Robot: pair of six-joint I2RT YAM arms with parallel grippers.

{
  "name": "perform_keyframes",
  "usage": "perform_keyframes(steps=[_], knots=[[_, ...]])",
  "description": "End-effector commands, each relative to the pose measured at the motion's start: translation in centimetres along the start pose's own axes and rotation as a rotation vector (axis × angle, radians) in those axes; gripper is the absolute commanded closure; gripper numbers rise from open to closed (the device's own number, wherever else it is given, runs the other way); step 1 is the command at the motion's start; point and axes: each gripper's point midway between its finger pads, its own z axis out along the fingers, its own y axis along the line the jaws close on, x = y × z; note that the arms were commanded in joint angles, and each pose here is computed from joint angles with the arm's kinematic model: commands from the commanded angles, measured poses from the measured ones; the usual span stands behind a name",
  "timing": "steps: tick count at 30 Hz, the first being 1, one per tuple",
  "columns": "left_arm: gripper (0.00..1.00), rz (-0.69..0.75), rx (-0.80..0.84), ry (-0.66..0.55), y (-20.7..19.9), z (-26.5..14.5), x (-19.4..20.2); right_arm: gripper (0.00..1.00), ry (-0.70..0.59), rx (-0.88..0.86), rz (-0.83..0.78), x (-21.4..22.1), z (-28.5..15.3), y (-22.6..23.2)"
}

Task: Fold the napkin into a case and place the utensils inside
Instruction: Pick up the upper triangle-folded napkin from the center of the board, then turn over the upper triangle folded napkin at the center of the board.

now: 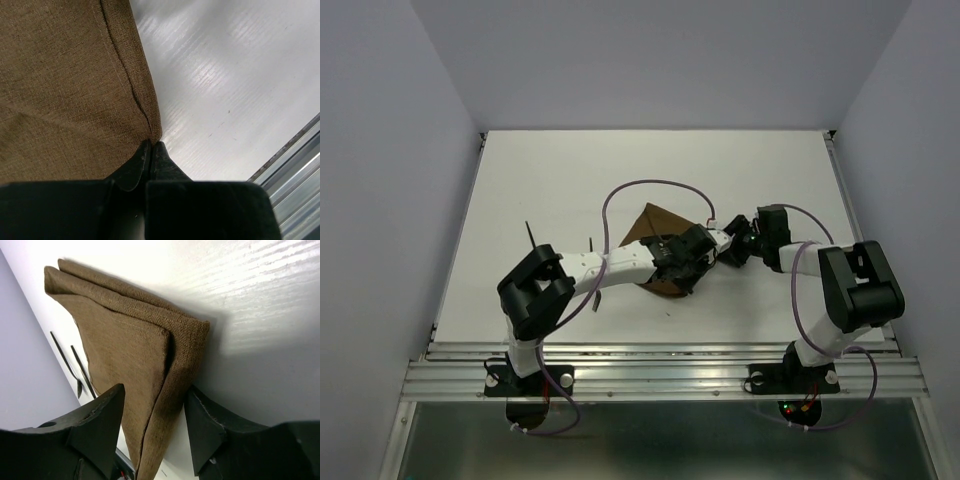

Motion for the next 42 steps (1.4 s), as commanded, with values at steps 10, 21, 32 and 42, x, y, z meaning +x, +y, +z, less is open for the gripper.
perform_keyframes(steps=[10, 21, 32, 42], knots=[[1.0, 0.004, 0.052, -0.08, -0.7, -2.4, -2.0, 0.56, -0.016, 0.087, 0.032, -0.2, 2.0, -2.8], [1.0, 0.011, 0.054, -0.102, -0.8, -3.6, -2.5, 0.99, -0.043, 0.093, 0.009, -1.7, 2.3, -1.8], [1.0, -0.001, 0.096, -0.186, -1.8, -7.2, -5.8, 0.99, -0.304, 0.079, -0.083, -6.3, -4.7, 3.9], [1.0, -0.002, 0.267, -0.294, -5.5, -12.0, -10.4, 0.99, -0.547, 0.135, -0.156, -9.7, -13.5, 7.9]])
